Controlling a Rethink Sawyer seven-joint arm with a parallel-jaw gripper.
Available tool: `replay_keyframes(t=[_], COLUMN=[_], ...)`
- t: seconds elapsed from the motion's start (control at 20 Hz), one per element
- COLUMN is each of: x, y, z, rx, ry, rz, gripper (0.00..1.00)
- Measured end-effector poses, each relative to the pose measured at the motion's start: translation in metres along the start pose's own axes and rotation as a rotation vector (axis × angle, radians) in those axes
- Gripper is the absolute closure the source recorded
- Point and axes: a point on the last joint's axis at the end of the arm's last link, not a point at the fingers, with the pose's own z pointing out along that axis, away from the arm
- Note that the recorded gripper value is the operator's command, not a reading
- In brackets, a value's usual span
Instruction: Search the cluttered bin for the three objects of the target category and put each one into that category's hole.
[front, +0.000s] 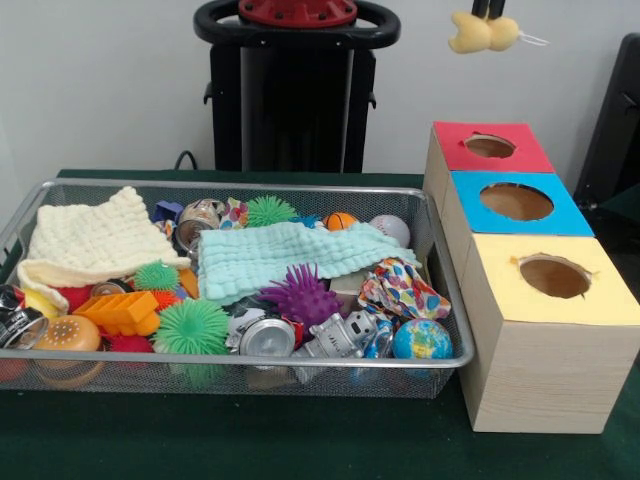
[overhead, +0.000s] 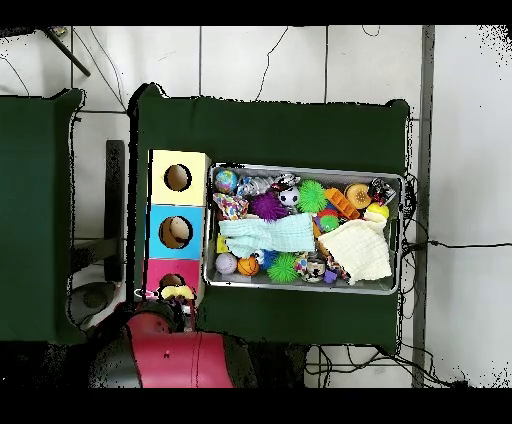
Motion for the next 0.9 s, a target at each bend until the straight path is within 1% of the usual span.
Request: replay_keyframes(t=[0.45,0.9], x=[0.001,0.003], y=[0.003,0.003], z=[-0.001,0.011], rx=[-0.001,0.001], ry=[0.01,0.039], rz=[-0.003,-0.005], gripper=[1.0,1.0])
